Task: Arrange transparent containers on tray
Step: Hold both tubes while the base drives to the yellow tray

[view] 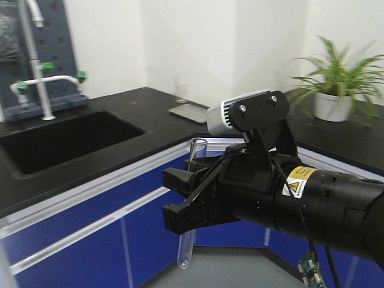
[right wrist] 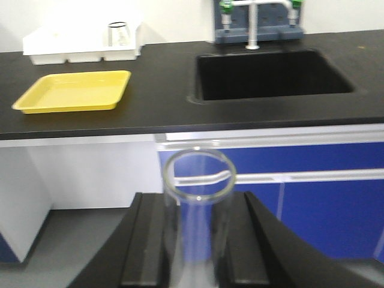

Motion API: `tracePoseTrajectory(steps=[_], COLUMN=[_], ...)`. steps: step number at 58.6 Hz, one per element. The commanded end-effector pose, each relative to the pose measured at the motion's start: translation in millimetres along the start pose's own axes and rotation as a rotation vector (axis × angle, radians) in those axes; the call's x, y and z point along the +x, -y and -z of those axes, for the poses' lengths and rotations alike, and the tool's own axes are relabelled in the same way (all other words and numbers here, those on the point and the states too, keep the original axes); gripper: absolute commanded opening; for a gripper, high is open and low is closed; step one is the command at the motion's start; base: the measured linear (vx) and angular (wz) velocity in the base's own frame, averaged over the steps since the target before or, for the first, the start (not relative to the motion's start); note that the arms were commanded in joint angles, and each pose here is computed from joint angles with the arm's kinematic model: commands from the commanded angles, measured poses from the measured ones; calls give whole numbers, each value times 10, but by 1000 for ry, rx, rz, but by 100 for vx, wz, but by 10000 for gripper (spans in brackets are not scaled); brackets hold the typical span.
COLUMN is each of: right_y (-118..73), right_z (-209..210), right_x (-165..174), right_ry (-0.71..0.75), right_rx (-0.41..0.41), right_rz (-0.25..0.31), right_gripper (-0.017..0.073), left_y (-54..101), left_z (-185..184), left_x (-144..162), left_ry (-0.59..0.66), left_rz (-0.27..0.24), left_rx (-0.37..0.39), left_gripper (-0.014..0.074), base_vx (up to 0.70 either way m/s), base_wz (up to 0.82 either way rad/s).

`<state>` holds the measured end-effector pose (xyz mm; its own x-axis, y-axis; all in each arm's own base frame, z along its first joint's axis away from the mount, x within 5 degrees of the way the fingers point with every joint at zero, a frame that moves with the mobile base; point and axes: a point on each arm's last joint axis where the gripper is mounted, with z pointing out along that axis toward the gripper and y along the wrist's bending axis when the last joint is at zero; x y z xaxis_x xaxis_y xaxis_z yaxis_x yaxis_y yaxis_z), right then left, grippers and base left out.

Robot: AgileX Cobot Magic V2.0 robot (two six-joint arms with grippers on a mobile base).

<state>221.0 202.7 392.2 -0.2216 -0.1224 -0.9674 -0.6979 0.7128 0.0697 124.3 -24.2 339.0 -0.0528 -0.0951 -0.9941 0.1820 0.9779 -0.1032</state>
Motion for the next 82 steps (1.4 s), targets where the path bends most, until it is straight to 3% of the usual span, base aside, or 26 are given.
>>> tracePoseTrajectory(steps=[1,82], right_y=[10,10], right_z=[143,143], right_x=[-256,-256], right_ry=[141,141], right_rx=[21,21], right_rz=[9,9], right_gripper=[206,207], left_y=[37,37], left_z=[23,23], left_x=[-170,-170], left_ry=[106,106], left_rz=[16,16], left_rx=[33,33], left_gripper=[134,134], base_vx=[8,17], base_wz=[62,58])
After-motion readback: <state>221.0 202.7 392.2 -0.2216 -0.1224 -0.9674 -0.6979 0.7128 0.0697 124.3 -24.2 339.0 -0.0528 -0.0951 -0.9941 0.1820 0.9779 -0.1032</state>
